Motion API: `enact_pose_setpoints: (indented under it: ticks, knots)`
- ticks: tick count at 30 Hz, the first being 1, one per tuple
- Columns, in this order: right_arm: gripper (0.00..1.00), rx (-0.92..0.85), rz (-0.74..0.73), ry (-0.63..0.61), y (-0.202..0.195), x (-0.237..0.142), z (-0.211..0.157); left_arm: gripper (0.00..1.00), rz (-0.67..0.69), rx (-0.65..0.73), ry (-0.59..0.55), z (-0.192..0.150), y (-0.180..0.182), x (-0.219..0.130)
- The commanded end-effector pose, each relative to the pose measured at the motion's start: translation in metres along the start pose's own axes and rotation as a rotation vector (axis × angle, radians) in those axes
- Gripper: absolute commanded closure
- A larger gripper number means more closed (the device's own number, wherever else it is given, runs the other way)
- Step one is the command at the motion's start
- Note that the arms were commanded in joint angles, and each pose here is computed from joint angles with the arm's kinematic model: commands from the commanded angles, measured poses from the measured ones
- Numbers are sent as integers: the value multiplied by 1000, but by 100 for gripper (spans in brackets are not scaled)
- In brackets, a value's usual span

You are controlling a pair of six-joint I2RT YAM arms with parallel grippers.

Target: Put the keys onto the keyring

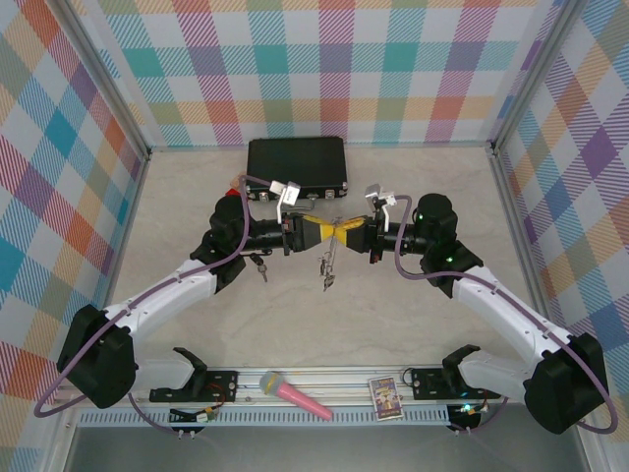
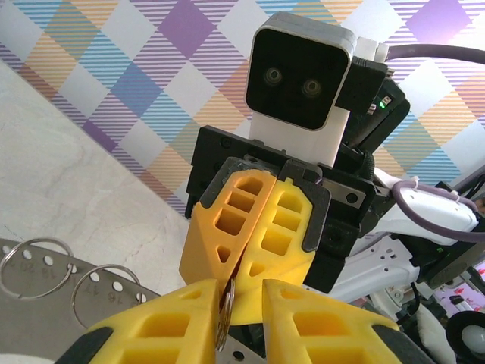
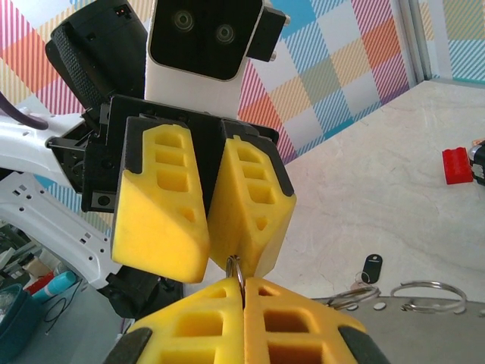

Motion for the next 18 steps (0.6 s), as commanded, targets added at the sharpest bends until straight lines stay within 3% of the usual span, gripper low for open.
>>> enact_pose_setpoints:
  ticks: [1, 7, 12, 14, 18]
  knots:
    - [100, -18, 0, -22, -3, -1, 3, 83, -58, 36, -10, 5, -10, -3]
    - [100, -15, 0, -14, -4, -1, 1, 100, -37, 27, -5, 3, -5, -2]
    - [100, -17, -3, -14, -3, -2, 2, 100, 1, 33, 10, 0, 0, -2]
    - [86, -14, -16, -20, -3, -3, 2, 100, 13, 42, 18, -2, 1, -3]
    - [79, -15, -51, -39, -4, -6, 1, 100, 20, 68, 20, -2, 1, -3]
Point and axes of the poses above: each hand's point on the last joint's axis, 136 mm out from that joint toward the fingers, its own x axis out along the fingers, its own y axis along the line the jaws close on, z = x × y, the point moved 6 cm from there along -x, back along the fingers, and after that the axes turned 10 degrees about x, right-handed, at the moved point
